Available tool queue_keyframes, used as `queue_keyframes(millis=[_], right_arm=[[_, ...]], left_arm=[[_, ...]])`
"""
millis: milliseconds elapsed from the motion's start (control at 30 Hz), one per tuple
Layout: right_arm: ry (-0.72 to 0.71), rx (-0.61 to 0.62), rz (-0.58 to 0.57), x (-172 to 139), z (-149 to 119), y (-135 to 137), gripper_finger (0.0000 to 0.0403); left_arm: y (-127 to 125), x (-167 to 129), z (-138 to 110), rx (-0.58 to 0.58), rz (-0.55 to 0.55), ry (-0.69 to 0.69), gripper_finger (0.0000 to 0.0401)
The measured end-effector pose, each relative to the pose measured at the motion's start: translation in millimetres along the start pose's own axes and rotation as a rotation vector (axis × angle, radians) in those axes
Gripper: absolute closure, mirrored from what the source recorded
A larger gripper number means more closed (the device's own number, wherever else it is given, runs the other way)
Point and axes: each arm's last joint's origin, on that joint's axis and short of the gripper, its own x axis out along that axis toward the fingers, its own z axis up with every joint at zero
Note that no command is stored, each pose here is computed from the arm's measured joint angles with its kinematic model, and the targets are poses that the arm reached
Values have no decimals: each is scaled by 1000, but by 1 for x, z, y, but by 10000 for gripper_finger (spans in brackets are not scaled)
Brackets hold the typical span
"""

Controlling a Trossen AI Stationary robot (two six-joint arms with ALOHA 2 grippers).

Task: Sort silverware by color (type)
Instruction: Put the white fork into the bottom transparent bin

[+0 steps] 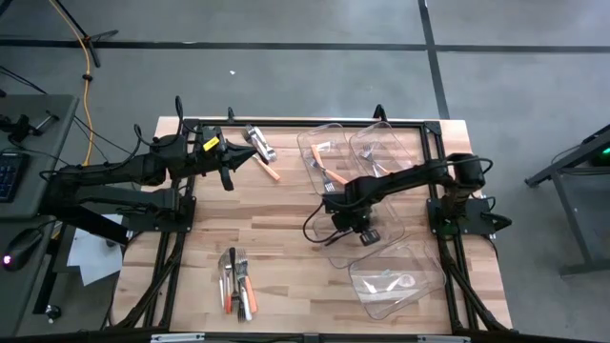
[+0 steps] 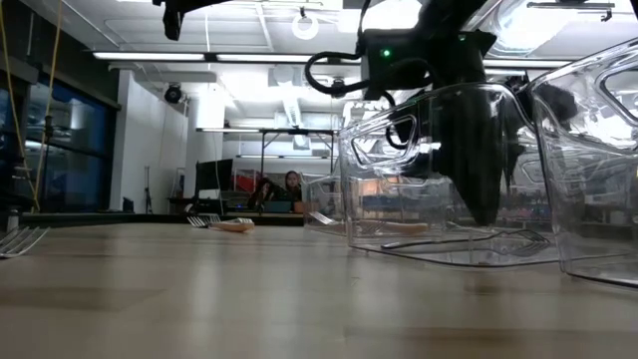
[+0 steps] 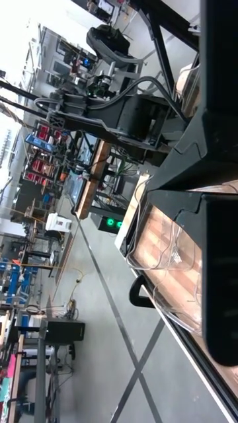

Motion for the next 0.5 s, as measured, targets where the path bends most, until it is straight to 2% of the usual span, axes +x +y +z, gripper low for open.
queue_keyframes(millis=[233, 500], right_arm=[[-28, -3, -7, -25, -10, 10, 400], [-150, 33, -49, -55, -24, 24, 402]], left_arm=[[0, 0, 0, 0, 0, 0, 401], [0, 0, 0, 0, 0, 1, 401]])
